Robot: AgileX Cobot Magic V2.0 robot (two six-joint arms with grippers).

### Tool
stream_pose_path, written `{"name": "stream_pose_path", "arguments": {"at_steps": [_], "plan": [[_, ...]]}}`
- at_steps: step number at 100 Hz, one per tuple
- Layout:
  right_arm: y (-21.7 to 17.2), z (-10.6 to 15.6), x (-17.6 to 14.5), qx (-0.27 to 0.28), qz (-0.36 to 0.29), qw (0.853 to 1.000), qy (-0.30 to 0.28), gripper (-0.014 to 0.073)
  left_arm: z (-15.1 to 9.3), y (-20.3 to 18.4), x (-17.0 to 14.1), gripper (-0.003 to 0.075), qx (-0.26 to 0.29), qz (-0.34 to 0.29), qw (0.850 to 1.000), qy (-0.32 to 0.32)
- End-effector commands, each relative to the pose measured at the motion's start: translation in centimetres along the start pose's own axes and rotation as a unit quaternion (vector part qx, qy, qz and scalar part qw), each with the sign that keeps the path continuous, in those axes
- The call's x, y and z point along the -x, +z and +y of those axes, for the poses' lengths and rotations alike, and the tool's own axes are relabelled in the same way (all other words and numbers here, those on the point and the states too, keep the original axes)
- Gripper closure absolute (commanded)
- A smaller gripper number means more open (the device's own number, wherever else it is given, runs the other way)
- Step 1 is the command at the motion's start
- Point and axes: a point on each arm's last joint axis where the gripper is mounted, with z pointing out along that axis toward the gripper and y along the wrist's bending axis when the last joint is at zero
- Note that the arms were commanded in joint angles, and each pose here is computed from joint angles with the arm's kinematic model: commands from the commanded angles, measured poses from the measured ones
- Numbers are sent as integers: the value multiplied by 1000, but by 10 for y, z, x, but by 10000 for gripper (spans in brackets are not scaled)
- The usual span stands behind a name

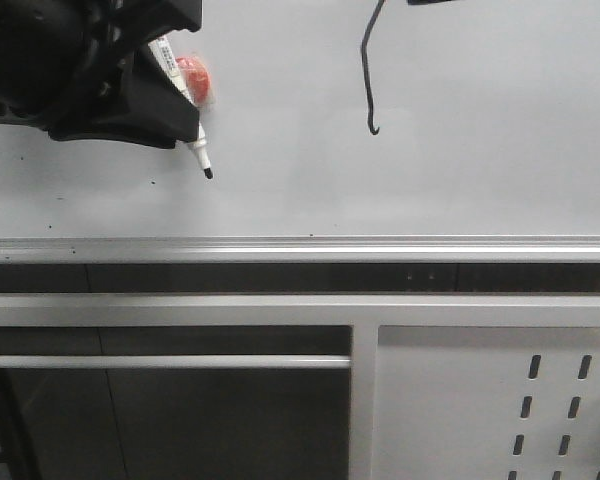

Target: Write number 1 on whiteboard

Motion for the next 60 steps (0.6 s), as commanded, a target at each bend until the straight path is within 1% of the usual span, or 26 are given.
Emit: {"name": "stream_pose_path", "arguments": {"at_steps": [1,6,11,15,17,18,23,26,28,33,49,60], "plan": [[-3,-2,12,-16,-34,999,-5,-55,-4,-9,17,719,0,-38,999,8],[-3,-2,12,-16,-34,999,-5,-55,-4,-9,17,689,0,-38,999,8],[-3,-2,12,-16,-34,999,-5,-55,-4,-9,17,638,0,-38,999,8],[-3,-2,12,-16,-34,999,-5,-55,-4,-9,17,580,0,-38,999,8],[-3,-2,12,-16,-34,999,-5,-55,-4,-9,17,538,0,-38,999,8],[-3,-2,12,-16,-34,999,-5,-55,-4,-9,17,538,0,-38,999,8],[-3,-2,12,-16,-34,999,-5,-55,-4,-9,17,458,0,-38,999,8],[-3,-2,12,-16,-34,999,-5,-55,-3,-9,17,422,2,-40,999,8],[-3,-2,12,-16,-34,999,-5,-55,-3,-9,17,412,2,-40,999,8],[-3,-2,12,-16,-34,999,-5,-55,-3,-9,18,399,6,-43,999,8],[-3,-2,12,-16,-34,999,-5,-55,-2,-9,18,426,9,-45,999,8],[-3,-2,12,-16,-34,999,-5,-55,-3,-9,18,423,6,-43,999,8]]}}
